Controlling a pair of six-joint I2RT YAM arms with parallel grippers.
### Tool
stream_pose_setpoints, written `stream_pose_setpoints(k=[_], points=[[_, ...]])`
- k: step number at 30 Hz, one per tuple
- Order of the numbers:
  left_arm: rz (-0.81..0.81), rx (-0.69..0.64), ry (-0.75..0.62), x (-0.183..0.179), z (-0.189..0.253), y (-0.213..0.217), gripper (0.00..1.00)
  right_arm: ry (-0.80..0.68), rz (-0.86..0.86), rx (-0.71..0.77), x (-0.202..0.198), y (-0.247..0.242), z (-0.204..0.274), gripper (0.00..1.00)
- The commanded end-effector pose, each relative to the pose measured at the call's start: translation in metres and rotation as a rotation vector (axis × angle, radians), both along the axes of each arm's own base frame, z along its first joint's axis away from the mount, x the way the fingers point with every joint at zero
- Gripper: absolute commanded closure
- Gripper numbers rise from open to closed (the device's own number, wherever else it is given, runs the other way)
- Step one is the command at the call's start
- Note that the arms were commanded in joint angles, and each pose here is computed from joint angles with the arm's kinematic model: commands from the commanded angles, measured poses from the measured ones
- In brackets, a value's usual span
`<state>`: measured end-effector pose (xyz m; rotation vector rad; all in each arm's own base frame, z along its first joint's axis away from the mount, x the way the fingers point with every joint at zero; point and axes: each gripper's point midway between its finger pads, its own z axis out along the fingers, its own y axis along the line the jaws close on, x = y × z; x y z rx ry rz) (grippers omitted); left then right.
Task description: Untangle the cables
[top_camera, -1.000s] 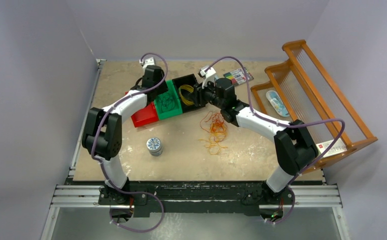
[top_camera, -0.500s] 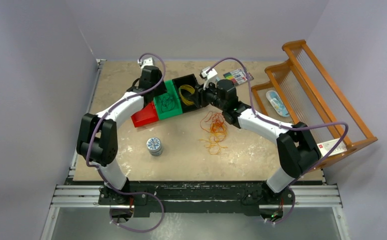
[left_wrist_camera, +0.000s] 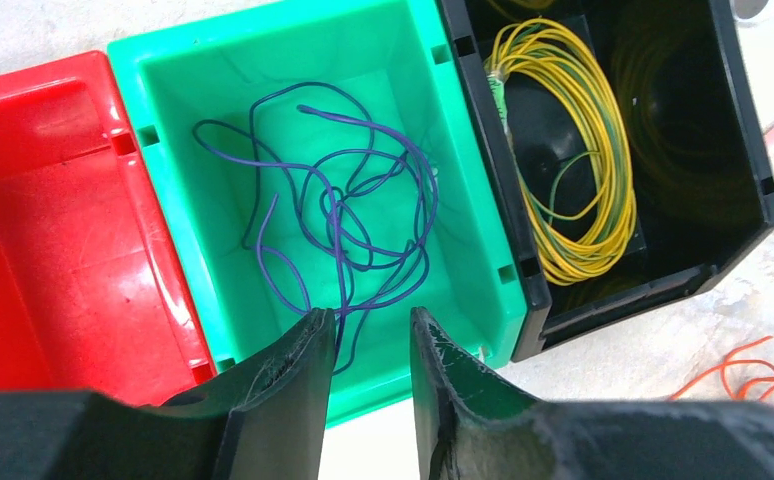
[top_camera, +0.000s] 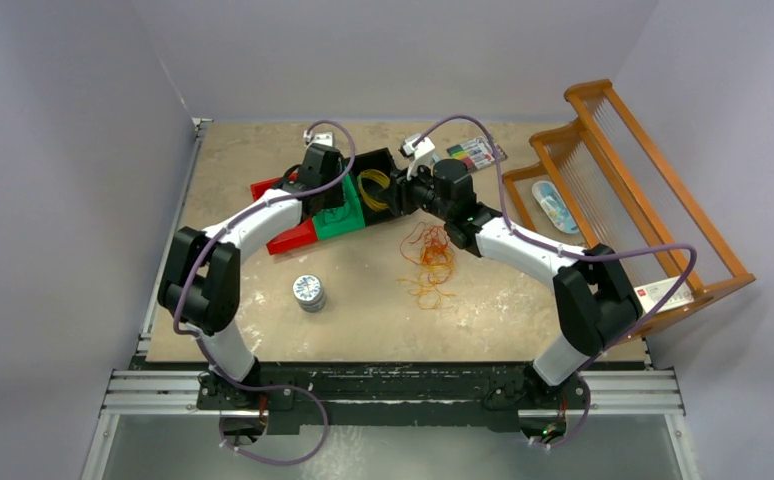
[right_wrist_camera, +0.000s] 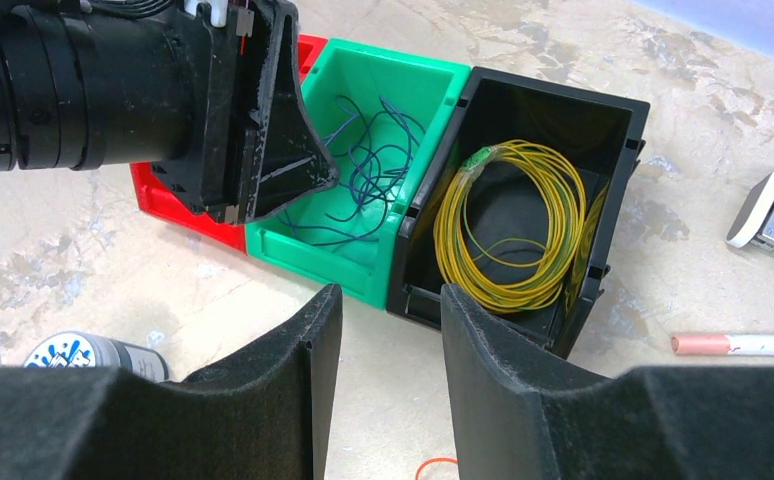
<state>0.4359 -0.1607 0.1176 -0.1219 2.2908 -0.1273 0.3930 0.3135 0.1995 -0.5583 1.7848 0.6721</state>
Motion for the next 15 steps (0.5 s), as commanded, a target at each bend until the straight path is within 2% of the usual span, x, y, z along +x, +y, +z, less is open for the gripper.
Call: stream_pose_setpoints(k=[1, 8, 15], points=[[0.017, 0.060, -0.030, 0.003, 0.013, 0.009, 0.68, -0.038, 0.007, 0.036, 0.000, 0.001, 0.018, 0.57], [0.019, 0.116, -0.011, -0.002, 0.007, 0.012, 0.69, -0.037, 0.017, 0.038, 0.000, 0.003, 0.018, 0.57], [0.020, 0.137, -0.005, 0.001, 0.001, 0.012, 0.92, -0.036, 0.021, 0.039, -0.001, 0.004, 0.018, 0.57]])
